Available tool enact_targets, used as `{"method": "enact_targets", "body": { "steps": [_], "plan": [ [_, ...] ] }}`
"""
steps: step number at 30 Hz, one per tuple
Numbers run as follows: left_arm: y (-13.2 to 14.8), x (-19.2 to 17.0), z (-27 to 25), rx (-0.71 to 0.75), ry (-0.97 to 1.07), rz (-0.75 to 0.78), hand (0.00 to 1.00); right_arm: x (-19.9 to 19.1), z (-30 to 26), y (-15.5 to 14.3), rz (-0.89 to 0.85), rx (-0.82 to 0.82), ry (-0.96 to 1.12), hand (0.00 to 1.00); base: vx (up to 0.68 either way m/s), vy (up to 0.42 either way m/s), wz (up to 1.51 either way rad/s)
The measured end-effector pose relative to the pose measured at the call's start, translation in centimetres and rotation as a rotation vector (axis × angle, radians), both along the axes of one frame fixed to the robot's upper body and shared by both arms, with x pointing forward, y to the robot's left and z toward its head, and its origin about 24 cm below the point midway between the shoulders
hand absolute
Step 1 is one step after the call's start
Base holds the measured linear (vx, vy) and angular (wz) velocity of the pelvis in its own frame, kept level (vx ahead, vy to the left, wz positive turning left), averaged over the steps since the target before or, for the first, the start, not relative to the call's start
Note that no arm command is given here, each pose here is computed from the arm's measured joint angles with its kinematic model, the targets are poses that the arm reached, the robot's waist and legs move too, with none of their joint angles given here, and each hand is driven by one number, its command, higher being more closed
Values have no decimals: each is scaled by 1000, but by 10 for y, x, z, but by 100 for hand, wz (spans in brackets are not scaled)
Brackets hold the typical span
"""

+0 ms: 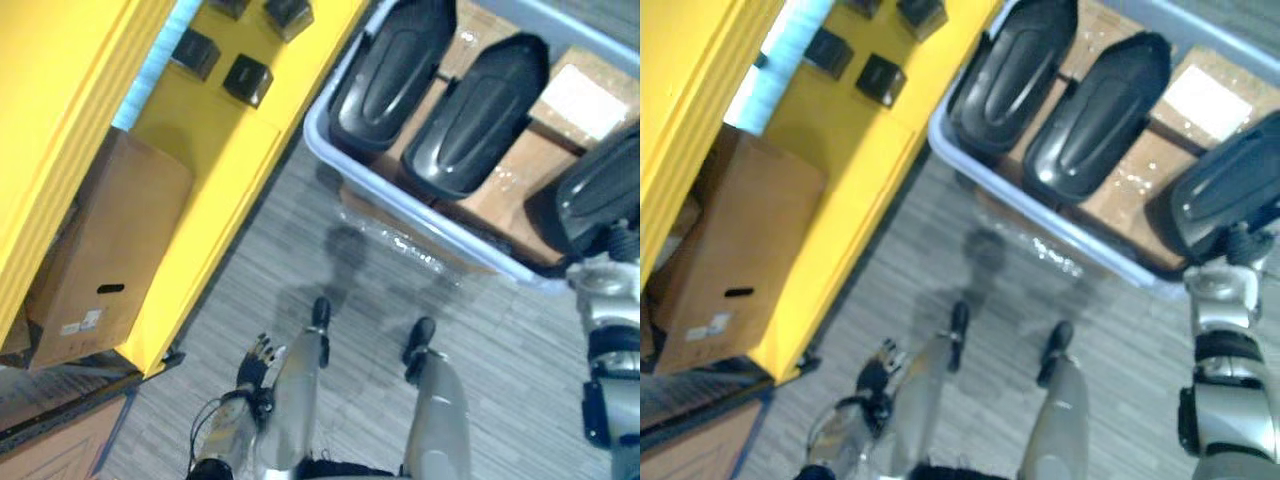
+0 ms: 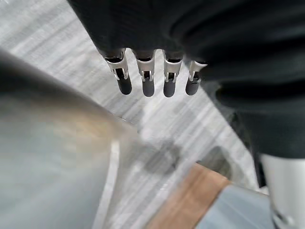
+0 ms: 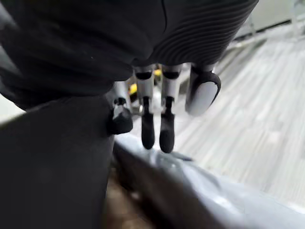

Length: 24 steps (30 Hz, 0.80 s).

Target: Walk over and take plastic housings, then place them on the shelf

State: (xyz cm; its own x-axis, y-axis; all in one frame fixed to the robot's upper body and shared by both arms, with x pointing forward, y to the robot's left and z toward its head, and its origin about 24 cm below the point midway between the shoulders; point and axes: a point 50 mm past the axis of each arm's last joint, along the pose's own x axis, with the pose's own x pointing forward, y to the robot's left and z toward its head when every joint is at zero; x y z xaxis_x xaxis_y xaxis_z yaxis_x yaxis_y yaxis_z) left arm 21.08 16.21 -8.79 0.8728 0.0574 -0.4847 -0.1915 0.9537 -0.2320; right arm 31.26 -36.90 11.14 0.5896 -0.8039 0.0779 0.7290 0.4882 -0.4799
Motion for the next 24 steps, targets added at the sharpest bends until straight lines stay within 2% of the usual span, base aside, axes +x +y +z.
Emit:
{"method": "enact_targets", "body": {
  "steps": [4,7,12,16,21,24],
  "plan": [
    [3,1,11,3,-57,33,0,-1,9,14,33,-48,-132,100,126,-14,5],
    [16,-6,19,28,-90,57,0,-9,14,22,22,-118,-213,100,162,2,2],
    [28,-17,25,38,-113,93,0,-32,-26,27,-45,-49,-166,100,158,-23,-2],
    [20,-16,41,1,-183,89,0,-55,-37,30,-67,-62,-170,100,124,-13,-4],
    [16,-8,70,-26,-298,85,0,-70,-41,55,0,-133,-183,100,87,-11,-4],
    [13,-1,97,39,-399,33,0,-71,-40,68,90,-191,-164,100,42,2,-13]
  ]
}}
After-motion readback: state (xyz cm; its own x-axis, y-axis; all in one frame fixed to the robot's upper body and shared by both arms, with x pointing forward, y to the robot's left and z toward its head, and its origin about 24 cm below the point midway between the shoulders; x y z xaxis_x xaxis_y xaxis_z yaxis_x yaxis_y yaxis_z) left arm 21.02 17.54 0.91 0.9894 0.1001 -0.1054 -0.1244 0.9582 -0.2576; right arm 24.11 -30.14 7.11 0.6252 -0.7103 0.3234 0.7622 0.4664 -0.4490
